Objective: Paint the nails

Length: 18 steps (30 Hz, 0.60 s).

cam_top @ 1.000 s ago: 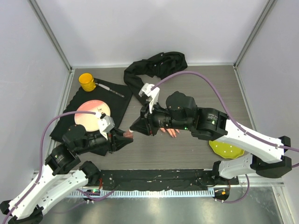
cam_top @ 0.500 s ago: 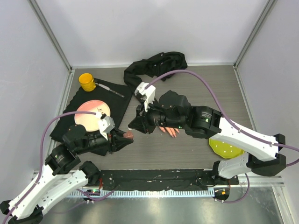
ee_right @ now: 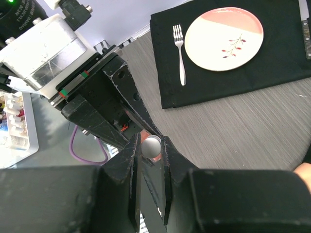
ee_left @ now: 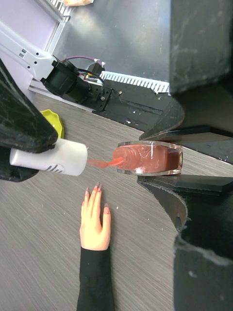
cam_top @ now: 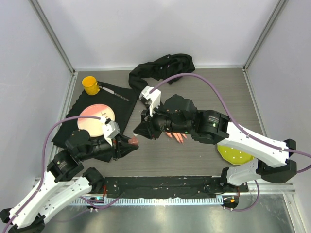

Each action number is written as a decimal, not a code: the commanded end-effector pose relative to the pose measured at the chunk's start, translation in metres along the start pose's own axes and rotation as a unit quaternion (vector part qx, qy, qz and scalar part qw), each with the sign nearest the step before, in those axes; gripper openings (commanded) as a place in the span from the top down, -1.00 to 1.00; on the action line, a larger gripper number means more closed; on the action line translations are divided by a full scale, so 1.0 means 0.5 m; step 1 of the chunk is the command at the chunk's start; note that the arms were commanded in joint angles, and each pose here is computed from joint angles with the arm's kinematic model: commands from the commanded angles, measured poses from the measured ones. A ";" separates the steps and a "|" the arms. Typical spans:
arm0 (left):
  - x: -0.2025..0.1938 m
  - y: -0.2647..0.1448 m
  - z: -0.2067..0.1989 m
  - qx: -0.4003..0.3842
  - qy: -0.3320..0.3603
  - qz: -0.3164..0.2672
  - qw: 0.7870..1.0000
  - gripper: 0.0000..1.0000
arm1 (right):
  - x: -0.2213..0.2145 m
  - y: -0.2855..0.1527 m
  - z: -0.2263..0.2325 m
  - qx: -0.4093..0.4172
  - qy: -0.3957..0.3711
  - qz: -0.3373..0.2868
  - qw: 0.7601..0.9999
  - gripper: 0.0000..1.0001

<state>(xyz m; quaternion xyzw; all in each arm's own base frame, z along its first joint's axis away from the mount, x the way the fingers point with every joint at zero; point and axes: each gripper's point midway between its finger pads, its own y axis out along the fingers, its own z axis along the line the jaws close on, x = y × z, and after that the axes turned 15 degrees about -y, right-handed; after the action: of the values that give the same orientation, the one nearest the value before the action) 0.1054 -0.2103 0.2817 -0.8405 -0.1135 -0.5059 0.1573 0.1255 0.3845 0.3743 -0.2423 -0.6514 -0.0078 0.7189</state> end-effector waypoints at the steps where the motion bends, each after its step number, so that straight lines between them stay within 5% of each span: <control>1: 0.011 0.001 -0.009 -0.012 0.014 -0.008 1.000 0.99 | 0.038 -0.009 0.015 0.022 -0.006 -0.025 0.999 0.98; 18: 0.010 0.001 -0.011 -0.015 0.014 -0.007 1.000 1.00 | 0.026 0.001 0.021 0.029 -0.001 -0.013 0.999 0.98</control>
<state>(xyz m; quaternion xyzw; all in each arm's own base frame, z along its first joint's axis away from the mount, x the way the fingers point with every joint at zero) 0.1051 -0.2103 0.2814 -0.8407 -0.1124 -0.5058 0.1575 0.1191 0.3889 0.3708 -0.2311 -0.6496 0.0103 0.7242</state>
